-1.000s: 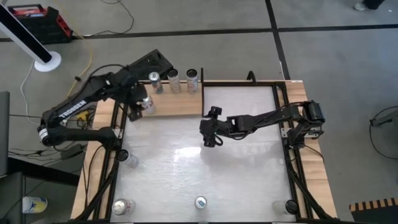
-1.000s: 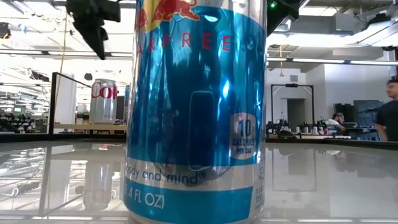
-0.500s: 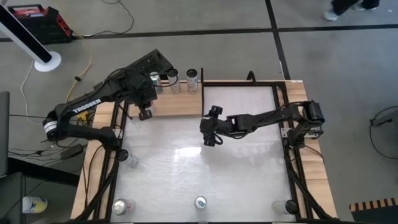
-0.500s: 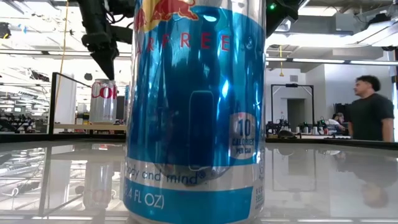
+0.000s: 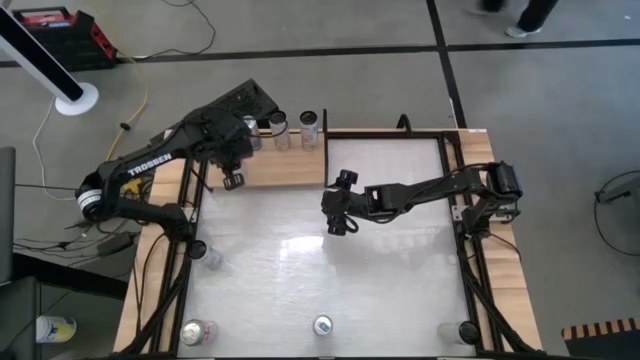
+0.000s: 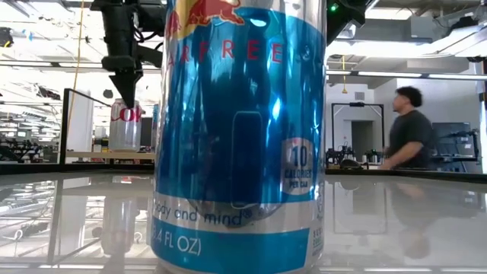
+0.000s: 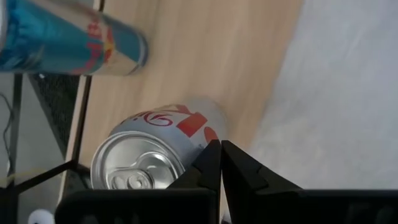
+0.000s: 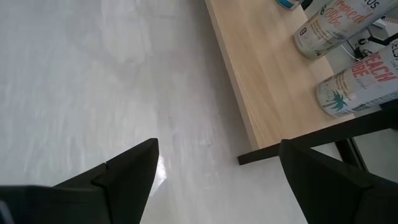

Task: Place canned beverage on shelf
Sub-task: Put the top coke soda can beside the red bull soda can on the shelf

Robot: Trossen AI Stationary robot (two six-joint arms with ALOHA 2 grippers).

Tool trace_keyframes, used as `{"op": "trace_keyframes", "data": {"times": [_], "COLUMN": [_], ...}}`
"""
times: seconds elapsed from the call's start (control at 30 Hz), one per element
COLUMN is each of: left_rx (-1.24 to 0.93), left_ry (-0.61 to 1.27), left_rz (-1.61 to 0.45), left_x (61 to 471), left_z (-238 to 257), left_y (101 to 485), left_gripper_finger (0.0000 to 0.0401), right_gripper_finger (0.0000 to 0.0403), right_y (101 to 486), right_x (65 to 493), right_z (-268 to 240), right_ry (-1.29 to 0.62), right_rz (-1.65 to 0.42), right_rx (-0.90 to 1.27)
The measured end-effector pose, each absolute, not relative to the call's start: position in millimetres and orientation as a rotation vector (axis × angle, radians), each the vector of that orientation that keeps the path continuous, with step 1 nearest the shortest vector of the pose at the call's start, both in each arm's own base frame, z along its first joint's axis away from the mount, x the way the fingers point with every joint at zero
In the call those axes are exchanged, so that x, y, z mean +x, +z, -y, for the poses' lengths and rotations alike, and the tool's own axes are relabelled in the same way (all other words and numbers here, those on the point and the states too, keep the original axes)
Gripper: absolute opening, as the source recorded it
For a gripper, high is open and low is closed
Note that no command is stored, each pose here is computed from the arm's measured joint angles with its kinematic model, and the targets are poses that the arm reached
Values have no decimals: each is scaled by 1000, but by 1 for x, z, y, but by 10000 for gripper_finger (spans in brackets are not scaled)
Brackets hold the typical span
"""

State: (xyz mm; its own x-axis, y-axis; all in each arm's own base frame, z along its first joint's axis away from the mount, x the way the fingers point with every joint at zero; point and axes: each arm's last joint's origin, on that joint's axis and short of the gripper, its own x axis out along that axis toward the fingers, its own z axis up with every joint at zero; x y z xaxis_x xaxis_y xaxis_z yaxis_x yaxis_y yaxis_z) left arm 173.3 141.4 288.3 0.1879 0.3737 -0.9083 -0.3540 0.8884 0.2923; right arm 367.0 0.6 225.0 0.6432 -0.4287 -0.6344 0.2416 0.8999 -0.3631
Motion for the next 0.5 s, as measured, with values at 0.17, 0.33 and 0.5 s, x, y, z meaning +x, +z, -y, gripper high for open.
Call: {"op": "trace_keyframes", "data": {"times": [0.17,0.33,0.5], "left_rx": [7,9,-4], "left_ry": [538,583,628], "left_rz": [-1296,-1318,-1320], "left_x": [168,162,157], "left_z": [-147,-153,-159], "left_y": [288,288,289], "left_gripper_finger": [0,0,0], "right_gripper_finger": [359,359,359], "right_y": [225,225,225], "right_x": [367,367,367], "right_z": [-1,-1,-1], "right_ry": [-387,-387,-387], "right_rz": [-784,-784,-782], "right_rx": [-255,-254,-254]}}
